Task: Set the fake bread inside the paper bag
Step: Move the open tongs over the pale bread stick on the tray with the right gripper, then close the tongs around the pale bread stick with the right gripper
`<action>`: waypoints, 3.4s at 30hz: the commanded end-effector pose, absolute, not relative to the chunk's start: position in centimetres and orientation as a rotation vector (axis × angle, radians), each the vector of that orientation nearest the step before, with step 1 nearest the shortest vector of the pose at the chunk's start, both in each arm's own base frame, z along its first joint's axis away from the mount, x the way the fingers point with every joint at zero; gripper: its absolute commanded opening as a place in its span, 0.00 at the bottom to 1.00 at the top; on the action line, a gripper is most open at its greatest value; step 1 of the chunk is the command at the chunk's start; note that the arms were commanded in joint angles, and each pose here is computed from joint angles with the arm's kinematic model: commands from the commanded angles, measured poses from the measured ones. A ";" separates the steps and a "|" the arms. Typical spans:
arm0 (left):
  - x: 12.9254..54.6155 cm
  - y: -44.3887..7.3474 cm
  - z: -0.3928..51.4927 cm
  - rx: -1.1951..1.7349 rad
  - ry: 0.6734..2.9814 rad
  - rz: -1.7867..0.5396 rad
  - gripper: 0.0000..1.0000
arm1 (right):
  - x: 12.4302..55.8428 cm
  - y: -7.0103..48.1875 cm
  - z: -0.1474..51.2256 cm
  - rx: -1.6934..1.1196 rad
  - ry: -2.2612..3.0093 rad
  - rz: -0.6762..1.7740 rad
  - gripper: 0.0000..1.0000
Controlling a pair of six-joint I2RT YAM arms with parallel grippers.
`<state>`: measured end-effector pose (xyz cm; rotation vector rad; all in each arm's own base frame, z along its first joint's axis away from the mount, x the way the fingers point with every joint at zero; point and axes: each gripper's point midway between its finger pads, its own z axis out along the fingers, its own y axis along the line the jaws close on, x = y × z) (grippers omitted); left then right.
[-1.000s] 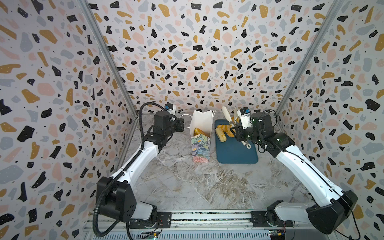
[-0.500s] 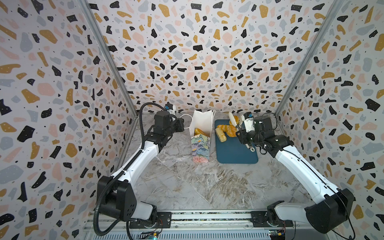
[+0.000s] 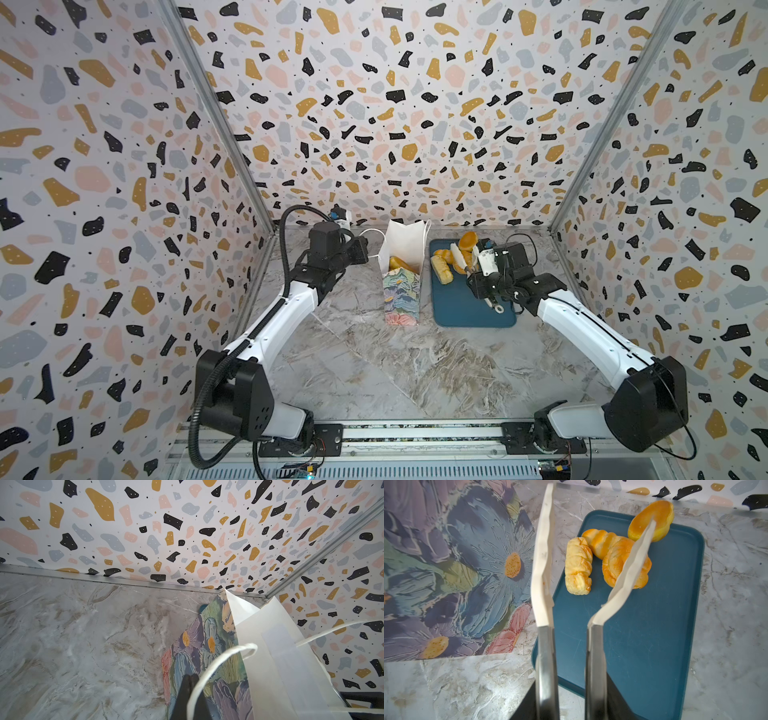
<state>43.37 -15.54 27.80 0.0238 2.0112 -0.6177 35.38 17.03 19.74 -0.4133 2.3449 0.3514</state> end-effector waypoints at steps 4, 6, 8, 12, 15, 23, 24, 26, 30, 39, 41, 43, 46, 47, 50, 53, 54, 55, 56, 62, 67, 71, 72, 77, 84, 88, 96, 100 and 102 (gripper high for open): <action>43.6 -15.4 28.4 0.026 1.999 -0.614 0.00 | 36.2 17.9 19.6 -0.436 2.318 0.388 0.40; 43.6 -15.4 28.4 0.028 2.001 -0.615 0.00 | 36.2 18.1 18.9 -0.444 2.336 0.393 0.40; 43.6 -15.5 28.6 0.034 1.998 -0.624 0.00 | 36.2 18.1 18.2 -0.447 2.351 0.390 0.40; 43.6 -15.5 28.5 0.028 1.996 -0.622 0.00 | 36.3 18.3 16.9 -0.462 2.384 0.385 0.41; 43.6 -15.6 28.5 0.031 2.000 -0.628 0.00 | 36.4 18.6 16.1 -0.474 2.400 0.380 0.40; 43.7 -15.5 28.1 0.029 2.005 -0.622 0.00 | 36.4 19.3 13.7 -0.529 2.444 0.344 0.40; 43.8 -15.5 28.1 0.028 2.008 -0.621 0.00 | 36.4 19.4 13.5 -0.539 2.448 0.334 0.40; 43.8 -15.5 27.9 0.029 2.012 -0.619 0.00 | 36.4 19.6 12.9 -0.554 2.456 0.319 0.40; 43.8 -15.5 27.8 0.028 2.015 -0.614 0.00 | 36.3 19.9 12.2 -0.584 2.466 0.299 0.40; 43.8 -15.4 27.9 0.028 2.014 -0.608 0.00 | 36.3 20.1 11.5 -0.596 2.480 0.291 0.39; 43.8 -15.4 27.9 0.028 2.013 -0.609 0.00 | 36.3 20.1 11.3 -0.598 2.484 0.291 0.39; 43.8 -15.3 28.0 0.027 2.012 -0.608 0.00 | 36.3 20.2 11.0 -0.601 2.489 0.291 0.39; 43.8 -15.4 28.0 0.027 2.013 -0.608 0.00 | 36.4 20.4 10.5 -0.609 2.497 0.289 0.39; 43.8 -15.4 28.0 0.029 2.013 -0.607 0.00 | 36.4 20.5 10.4 -0.611 2.499 0.288 0.39; 43.8 -15.4 27.9 0.028 2.014 -0.607 0.00 | 36.6 20.6 9.9 -0.617 2.507 0.283 0.38; 43.8 -15.3 27.9 0.027 2.014 -0.606 0.00 | 36.8 20.7 9.6 -0.624 2.512 0.280 0.38; 43.8 -15.3 27.9 0.026 2.013 -0.604 0.00 | 36.8 20.8 9.5 -0.627 2.516 0.278 0.38; 43.8 -15.3 27.9 0.027 2.013 -0.605 0.00 | 36.9 20.8 9.4 -0.630 2.518 0.276 0.37; 43.8 -15.4 27.9 0.029 2.014 -0.606 0.00 | 37.1 20.8 9.4 -0.630 2.518 0.274 0.37; 43.9 -15.3 27.9 0.027 2.015 -0.602 0.00 | 37.6 20.9 8.8 -0.645 2.530 0.249 0.36; 43.8 -15.3 27.9 0.029 2.016 -0.600 0.00 | 38.1 20.9 8.5 -0.654 2.534 0.222 0.34; 43.8 -15.3 27.8 0.027 2.018 -0.599 0.00 | 38.5 20.9 8.6 -0.653 2.531 0.209 0.33; 43.9 -15.2 27.8 0.027 2.018 -0.599 0.00 | 38.6 20.9 8.6 -0.653 2.529 0.205 0.33; 43.8 -15.3 28.0 0.028 2.016 -0.600 0.00 | 39.1 20.8 8.7 -0.647 2.526 0.180 0.33; 43.8 -15.2 28.1 0.028 2.013 -0.600 0.00 | 39.3 20.8 8.5 -0.654 2.531 0.165 0.26; 43.7 -15.3 28.1 0.029 2.012 -0.600 0.00 | 39.3 20.7 8.6 -0.659 2.529 0.157 0.20; 43.7 -15.2 28.2 0.027 2.010 -0.598 0.00 | 38.3 21.0 9.2 -0.686 2.512 0.148 0.12; 43.7 -15.2 28.2 0.027 2.011 -0.598 0.00 | 37.6 20.9 9.8 -0.677 2.503 0.156 0.10; 43.7 -15.2 28.3 0.028 2.010 -0.598 0.00 | 37.2 20.7 10.2 -0.663 2.497 0.163 0.09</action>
